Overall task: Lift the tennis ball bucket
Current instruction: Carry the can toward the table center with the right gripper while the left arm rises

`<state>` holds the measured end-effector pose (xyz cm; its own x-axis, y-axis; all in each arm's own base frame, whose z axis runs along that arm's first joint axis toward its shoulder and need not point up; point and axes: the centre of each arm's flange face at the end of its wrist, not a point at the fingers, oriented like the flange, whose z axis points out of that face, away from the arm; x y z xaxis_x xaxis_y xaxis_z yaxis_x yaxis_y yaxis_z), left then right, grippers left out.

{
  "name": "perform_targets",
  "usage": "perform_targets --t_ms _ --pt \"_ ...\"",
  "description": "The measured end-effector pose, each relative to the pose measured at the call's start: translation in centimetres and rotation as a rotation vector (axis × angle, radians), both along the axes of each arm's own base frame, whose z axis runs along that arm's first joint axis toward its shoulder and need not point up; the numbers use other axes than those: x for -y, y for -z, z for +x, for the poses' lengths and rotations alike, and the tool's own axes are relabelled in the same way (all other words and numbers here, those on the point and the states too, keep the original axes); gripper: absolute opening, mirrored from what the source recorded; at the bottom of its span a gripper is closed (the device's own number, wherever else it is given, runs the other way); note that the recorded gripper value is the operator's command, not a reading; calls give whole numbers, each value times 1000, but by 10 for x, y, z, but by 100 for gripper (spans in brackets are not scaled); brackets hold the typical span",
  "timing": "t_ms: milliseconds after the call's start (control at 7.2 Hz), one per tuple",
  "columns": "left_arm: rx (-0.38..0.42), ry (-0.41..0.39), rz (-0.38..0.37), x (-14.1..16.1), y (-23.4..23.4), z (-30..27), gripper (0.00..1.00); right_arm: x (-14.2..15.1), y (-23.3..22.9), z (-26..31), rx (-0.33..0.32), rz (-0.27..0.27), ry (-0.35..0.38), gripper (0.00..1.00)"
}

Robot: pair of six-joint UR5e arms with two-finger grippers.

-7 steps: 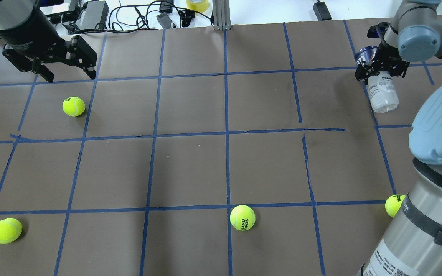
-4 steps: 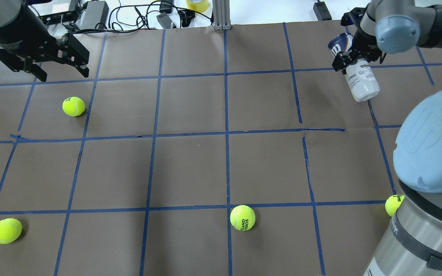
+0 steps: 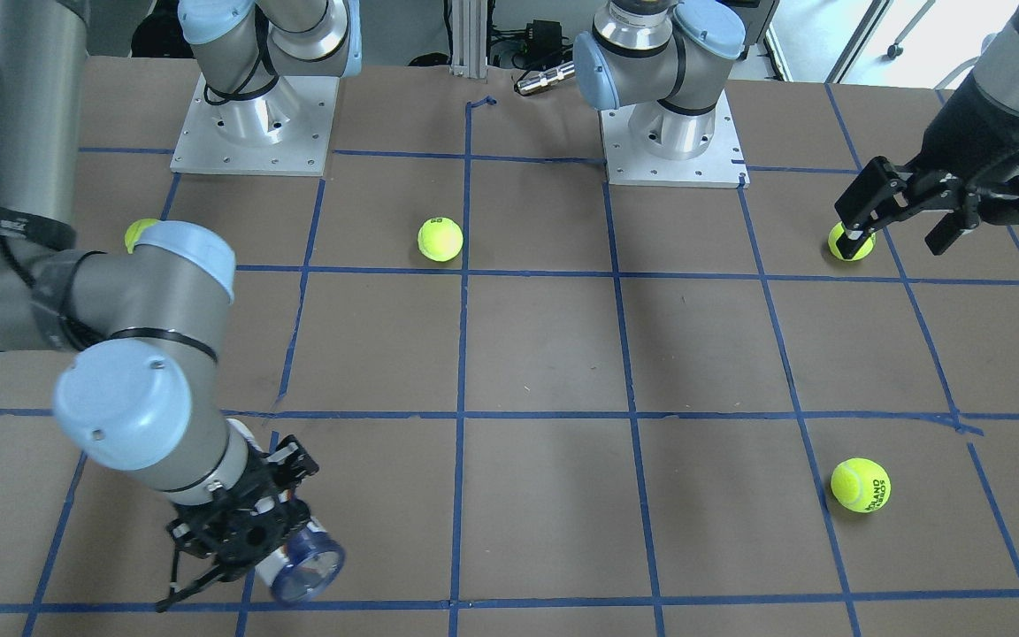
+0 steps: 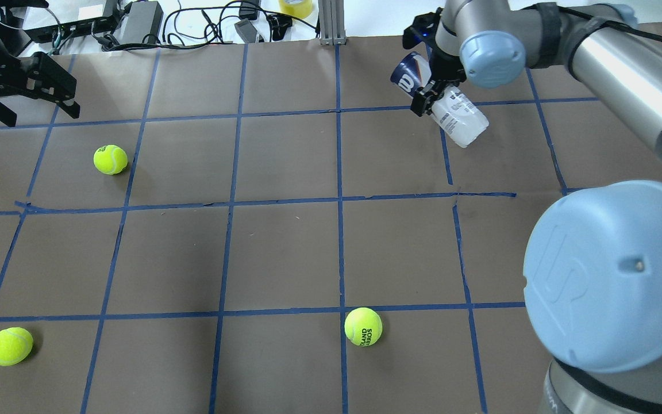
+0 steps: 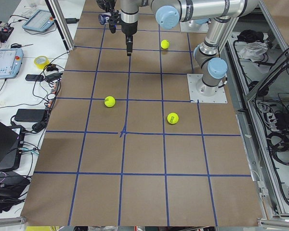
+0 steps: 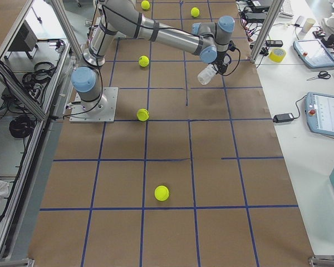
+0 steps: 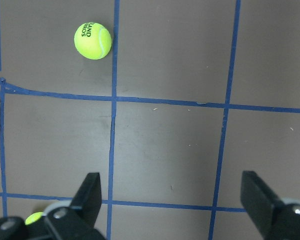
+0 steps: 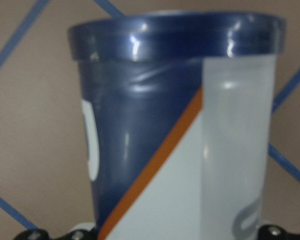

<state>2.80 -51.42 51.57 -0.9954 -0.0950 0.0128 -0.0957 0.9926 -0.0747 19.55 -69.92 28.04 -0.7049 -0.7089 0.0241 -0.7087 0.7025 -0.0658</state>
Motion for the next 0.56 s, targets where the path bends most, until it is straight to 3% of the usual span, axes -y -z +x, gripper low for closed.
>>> perform_targets --t_ms 278,556 --pt "-6 -3 2 -1 2 3 100 -23 -8 90 -5 -97 -239 60" --pt "-7 -8 4 -2 2 6 100 -54 -5 163 -7 -144 -433 61"
